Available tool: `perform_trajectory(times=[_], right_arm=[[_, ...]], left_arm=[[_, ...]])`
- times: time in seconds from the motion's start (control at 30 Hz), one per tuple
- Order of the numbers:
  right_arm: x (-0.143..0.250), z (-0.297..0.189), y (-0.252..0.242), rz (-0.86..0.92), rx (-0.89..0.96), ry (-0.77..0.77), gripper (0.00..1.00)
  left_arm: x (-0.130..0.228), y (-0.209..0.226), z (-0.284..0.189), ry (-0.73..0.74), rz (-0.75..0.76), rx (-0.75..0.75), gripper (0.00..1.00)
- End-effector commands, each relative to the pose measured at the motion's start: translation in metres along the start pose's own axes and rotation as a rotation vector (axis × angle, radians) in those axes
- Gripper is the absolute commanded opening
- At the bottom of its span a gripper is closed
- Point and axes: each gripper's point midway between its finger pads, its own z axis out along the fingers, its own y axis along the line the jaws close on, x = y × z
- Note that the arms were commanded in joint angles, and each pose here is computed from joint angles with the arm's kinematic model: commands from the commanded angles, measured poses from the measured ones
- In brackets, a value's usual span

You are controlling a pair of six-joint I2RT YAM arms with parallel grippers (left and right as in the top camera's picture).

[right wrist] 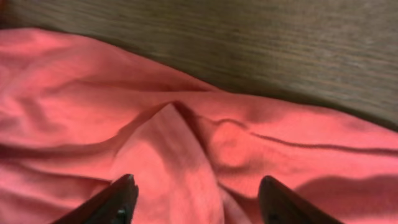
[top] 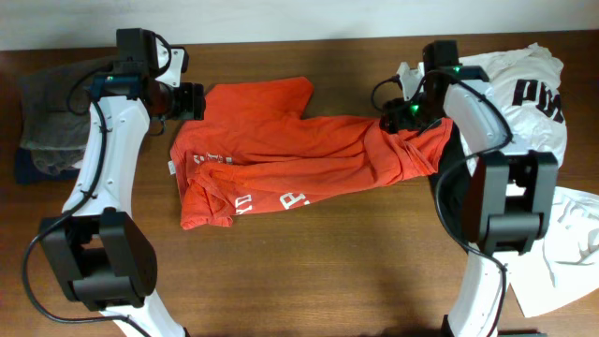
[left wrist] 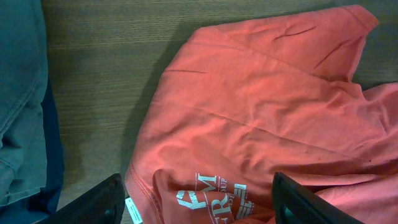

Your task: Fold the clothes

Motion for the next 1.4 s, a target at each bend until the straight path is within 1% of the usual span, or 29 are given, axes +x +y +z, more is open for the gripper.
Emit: perform_trajectory(times=[0.0,0.03,0.23,0.4,0.47,0.5,0.53,0.57,0.6,0.7,0.9,1.03,1.17,1.27,1.37], right_arm=[[0.006,0.011,-0.002,-0.01,0.004,0.025,0.61],[0.008,0.013,0.001,-0.011,-0.001,0.036,0.59],[0.015,0.017,0.017,-0.039,-0.025,0.072,0.59],[0.024,0.026,0.021,-0.041,-0.032,0.108,0.59],[0.028,0.03,0.02,-0.037,-0.034,0.121,0.51],[0.029,0.031,0.02,-0.037,-0.034,0.124,0.44],[0.029,0.03,0.02,-0.036,-0.034,0.124,0.34],[0.028,0.03,0.018,-0.034,-0.028,0.122,0.27],[0.025,0.027,0.013,-0.018,-0.014,0.113,0.14],[0.021,0.018,0.006,0.005,-0.008,0.101,0.04],[0.011,-0.021,-0.006,0.049,0.003,0.089,0.04],[0.014,-0.056,-0.006,0.083,0.003,0.12,0.04],[0.034,-0.086,-0.003,0.134,-0.01,0.213,0.04],[0.056,-0.103,-0.009,0.239,0.022,0.305,0.04],[0.072,-0.115,-0.014,0.301,0.03,0.353,0.04]], left_arm=[[-0.007,0.001,-0.008,-0.023,-0.012,-0.007,0.75],[-0.007,0.001,-0.008,-0.023,-0.012,-0.007,0.75],[-0.007,0.001,-0.008,-0.023,-0.012,-0.007,0.75],[-0.006,0.001,-0.007,-0.02,-0.013,-0.006,0.75],[-0.006,0.001,-0.007,-0.02,-0.013,-0.006,0.75],[-0.006,0.001,-0.007,-0.02,-0.013,-0.006,0.75],[-0.006,0.001,-0.007,-0.02,-0.013,-0.006,0.75],[-0.006,0.001,-0.007,-0.02,-0.013,-0.006,0.75],[-0.006,0.001,-0.007,-0.02,-0.012,-0.006,0.75],[-0.006,0.001,-0.007,-0.019,-0.012,-0.006,0.75],[-0.006,0.001,-0.007,-0.017,-0.013,-0.006,0.75],[-0.005,0.001,-0.007,-0.016,-0.012,-0.006,0.75],[-0.002,0.001,-0.007,-0.001,-0.014,-0.005,0.75],[0.003,0.0,-0.007,0.018,-0.015,-0.004,0.75],[0.009,0.0,-0.007,0.04,-0.005,-0.002,0.75]])
